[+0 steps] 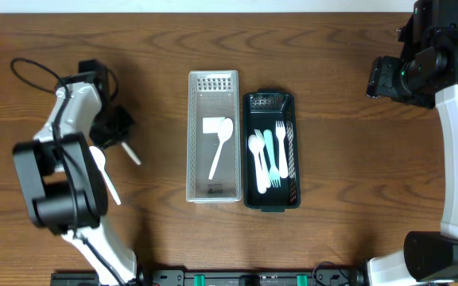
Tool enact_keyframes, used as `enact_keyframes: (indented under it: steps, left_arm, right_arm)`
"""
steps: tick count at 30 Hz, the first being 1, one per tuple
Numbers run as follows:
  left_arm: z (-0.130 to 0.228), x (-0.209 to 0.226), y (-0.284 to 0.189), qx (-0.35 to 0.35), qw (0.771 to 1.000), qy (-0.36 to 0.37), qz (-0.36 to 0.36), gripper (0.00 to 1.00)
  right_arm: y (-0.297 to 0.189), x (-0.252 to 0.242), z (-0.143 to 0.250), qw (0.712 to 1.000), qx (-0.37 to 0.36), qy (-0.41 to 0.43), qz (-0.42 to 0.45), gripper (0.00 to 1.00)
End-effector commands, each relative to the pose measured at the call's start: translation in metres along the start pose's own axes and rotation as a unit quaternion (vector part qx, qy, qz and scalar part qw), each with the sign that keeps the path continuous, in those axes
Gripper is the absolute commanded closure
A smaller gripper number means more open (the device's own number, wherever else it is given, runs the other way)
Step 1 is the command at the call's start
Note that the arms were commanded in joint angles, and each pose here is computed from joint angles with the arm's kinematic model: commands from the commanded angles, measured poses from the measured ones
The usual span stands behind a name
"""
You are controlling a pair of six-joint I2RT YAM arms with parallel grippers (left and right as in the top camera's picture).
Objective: Pack container
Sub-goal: 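Lower the left gripper onto the next white spoon and grasp it, then carry the spoon into the clear basket and release it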
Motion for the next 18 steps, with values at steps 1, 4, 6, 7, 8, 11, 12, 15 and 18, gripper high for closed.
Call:
enact_keyframes:
  steps: [1, 4, 6, 7, 8, 11, 12, 15, 18]
  left_arm:
    - [0.025, -0.032, -0.083, -0.083, 0.991, 0.081, 0.073, 0.94]
    - [0.070, -0.053, -0.128, -0.120, 0.974, 0.148, 0.122, 0.94]
    - [0.098, -0.064, -0.147, -0.135, 0.961, 0.189, 0.151, 0.94]
    - [0.111, -0.069, -0.153, -0.138, 0.955, 0.207, 0.161, 0.94]
    - [0.124, -0.074, -0.157, -0.138, 0.949, 0.226, 0.169, 0.94]
    - [0.154, -0.086, -0.155, -0.129, 0.938, 0.270, 0.173, 0.94]
    - [0.162, -0.090, -0.152, -0.125, 0.936, 0.282, 0.172, 0.94]
    - [0.179, -0.102, -0.132, -0.112, 0.930, 0.309, 0.163, 0.94]
    - [0.185, -0.111, -0.103, -0.096, 0.932, 0.321, 0.140, 0.94]
  right_arm:
    - [-0.002, -0.006, -0.002, 1.000, -0.007, -0.001, 0.009, 0.30]
    - [-0.002, -0.006, -0.004, 1.000, -0.011, 0.000, 0.009, 0.30]
    - [-0.002, -0.006, -0.004, 1.000, -0.013, 0.000, 0.009, 0.31]
    - [-0.002, -0.006, -0.005, 1.000, -0.013, 0.000, 0.008, 0.30]
    - [-0.002, -0.006, -0.005, 1.000, -0.013, 0.000, 0.008, 0.30]
    - [-0.002, -0.006, -0.005, 1.000, -0.013, 0.000, 0.008, 0.30]
    - [-0.002, -0.006, -0.005, 1.000, -0.013, 0.000, 0.008, 0.30]
    - [-0.002, -0.006, -0.004, 1.000, -0.013, 0.000, 0.008, 0.30]
    - [-0.002, -0.006, -0.004, 1.000, -0.011, 0.000, 0.008, 0.30]
Point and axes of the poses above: each gripper's point midway between its finger pads, its own y axis out along the fingers, its own x axis along the line the jaws close on, z = x × y, the point moved 5 cm from there along -y, back along the fingers, and after that the axes turned 15 degrees about -y, right-handed, at the moved point
